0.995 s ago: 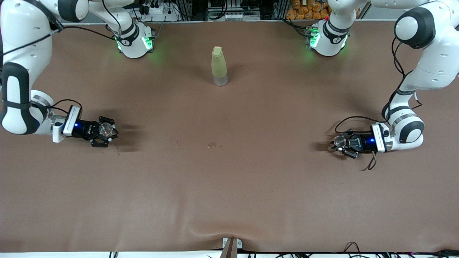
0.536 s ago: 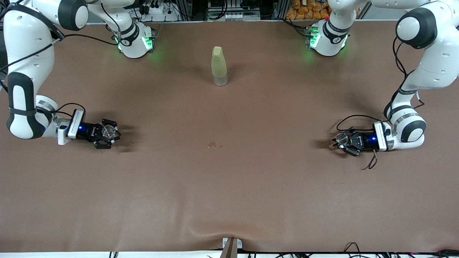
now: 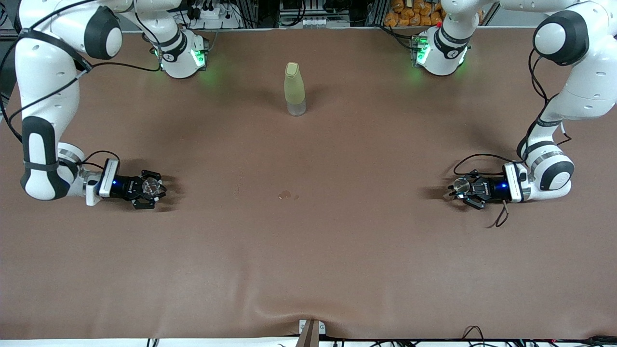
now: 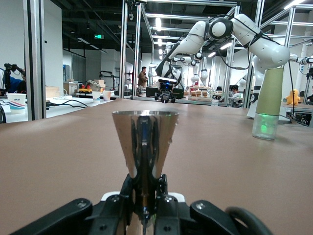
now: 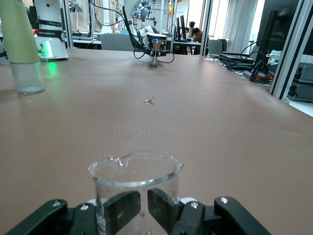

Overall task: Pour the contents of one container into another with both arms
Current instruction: 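Lower the jigger and beaker onto the table with both grippers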

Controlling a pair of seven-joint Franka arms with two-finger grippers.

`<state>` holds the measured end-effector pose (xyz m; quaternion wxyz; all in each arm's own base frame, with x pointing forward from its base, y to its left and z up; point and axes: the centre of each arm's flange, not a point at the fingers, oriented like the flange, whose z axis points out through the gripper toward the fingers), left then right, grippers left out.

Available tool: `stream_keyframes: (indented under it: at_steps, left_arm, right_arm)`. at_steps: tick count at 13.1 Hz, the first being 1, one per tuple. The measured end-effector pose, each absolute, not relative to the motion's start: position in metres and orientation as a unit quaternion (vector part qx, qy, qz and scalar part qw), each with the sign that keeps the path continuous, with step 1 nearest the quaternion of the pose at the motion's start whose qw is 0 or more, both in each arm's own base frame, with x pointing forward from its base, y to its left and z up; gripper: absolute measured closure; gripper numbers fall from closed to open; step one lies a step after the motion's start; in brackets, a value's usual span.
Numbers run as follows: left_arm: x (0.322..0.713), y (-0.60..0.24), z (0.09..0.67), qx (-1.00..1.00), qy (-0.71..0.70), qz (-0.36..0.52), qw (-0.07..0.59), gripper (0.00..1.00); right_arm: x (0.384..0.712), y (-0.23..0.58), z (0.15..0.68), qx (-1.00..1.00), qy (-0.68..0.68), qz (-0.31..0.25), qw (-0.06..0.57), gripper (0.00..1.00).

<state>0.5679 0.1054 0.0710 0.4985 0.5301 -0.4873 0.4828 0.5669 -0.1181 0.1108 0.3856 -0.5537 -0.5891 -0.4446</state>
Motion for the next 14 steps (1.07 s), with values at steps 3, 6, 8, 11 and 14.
stream_keyframes:
  at_steps: [3, 6, 8, 11, 14]
  left_arm:
    - [0.567, 0.109, 0.07, 0.532, -0.486, 0.483, 0.497, 0.79]
    - [0.566, 0.115, 0.07, 0.535, -0.483, 0.485, 0.494, 0.79]
    - [0.565, 0.118, 0.07, 0.537, -0.482, 0.486, 0.493, 0.79]
    - [0.564, 0.122, 0.069, 0.539, -0.482, 0.485, 0.491, 0.73]
    - [0.561, 0.124, 0.065, 0.541, -0.478, 0.486, 0.493, 0.48]
  right_arm:
    - [0.573, -0.121, 0.099, -0.554, -0.593, -0.44, 0.385, 0.84]
    - [0.574, -0.121, 0.086, -0.554, -0.592, -0.436, 0.39, 0.84]
    - [0.573, -0.119, 0.079, -0.555, -0.592, -0.433, 0.393, 0.84]
    - [0.572, -0.119, 0.072, -0.56, -0.593, -0.429, 0.39, 0.84]
    - [0.572, -0.119, 0.071, -0.565, -0.588, -0.425, 0.393, 0.58]
